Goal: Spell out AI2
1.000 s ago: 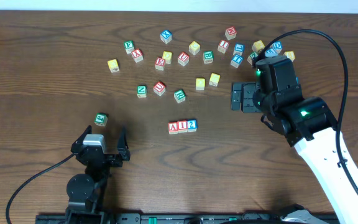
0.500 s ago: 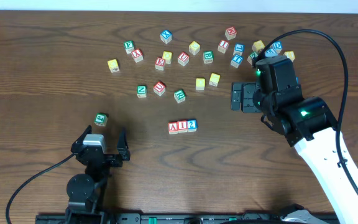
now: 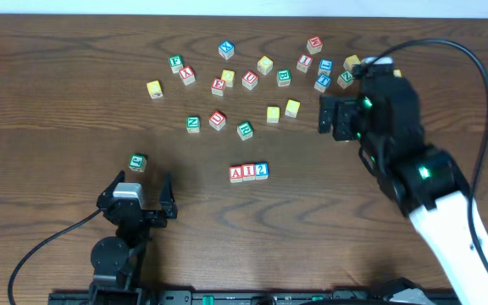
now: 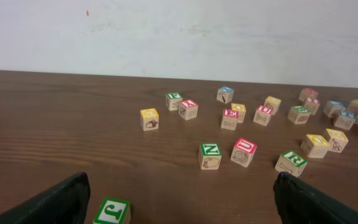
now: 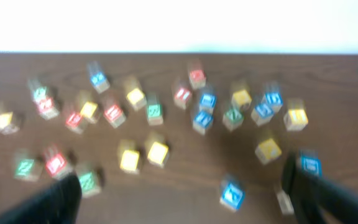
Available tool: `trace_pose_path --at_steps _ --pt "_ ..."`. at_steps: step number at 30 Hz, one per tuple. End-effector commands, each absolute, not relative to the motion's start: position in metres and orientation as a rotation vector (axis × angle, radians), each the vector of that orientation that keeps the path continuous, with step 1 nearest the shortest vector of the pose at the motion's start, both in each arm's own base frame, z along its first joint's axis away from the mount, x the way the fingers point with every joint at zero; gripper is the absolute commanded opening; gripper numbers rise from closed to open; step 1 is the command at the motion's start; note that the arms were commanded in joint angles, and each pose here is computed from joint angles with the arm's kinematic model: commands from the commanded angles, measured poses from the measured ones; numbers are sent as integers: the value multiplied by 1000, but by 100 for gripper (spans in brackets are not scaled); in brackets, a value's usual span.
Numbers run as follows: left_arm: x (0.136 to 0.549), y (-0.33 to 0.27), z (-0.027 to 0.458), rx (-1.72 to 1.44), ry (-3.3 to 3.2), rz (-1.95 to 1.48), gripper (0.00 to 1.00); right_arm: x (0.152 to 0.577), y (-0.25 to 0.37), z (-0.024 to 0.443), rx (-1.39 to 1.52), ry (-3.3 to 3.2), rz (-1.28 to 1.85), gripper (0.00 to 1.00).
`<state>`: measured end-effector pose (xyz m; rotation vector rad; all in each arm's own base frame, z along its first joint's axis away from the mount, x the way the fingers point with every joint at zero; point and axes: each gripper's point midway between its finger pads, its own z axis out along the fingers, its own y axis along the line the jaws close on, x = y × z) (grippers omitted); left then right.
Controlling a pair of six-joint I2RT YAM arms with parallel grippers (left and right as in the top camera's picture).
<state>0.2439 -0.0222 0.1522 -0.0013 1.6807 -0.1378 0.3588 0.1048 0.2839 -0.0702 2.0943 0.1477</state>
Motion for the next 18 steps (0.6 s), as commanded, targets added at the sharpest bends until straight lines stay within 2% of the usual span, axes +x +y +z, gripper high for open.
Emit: trace_pose_path --at_steps 1,7,13,18 --pt "243 -22 137 0 1727 -134 93 339 101 294 -216 1931 129 99" --pt "243 -22 137 0 1727 -134 93 303 77 269 -180 1724 129 99" --pt "243 -22 137 0 1727 -134 93 274 74 236 -378 1597 89 99" --pt "243 -22 137 0 1727 -134 93 260 53 221 -339 1547 45 99"
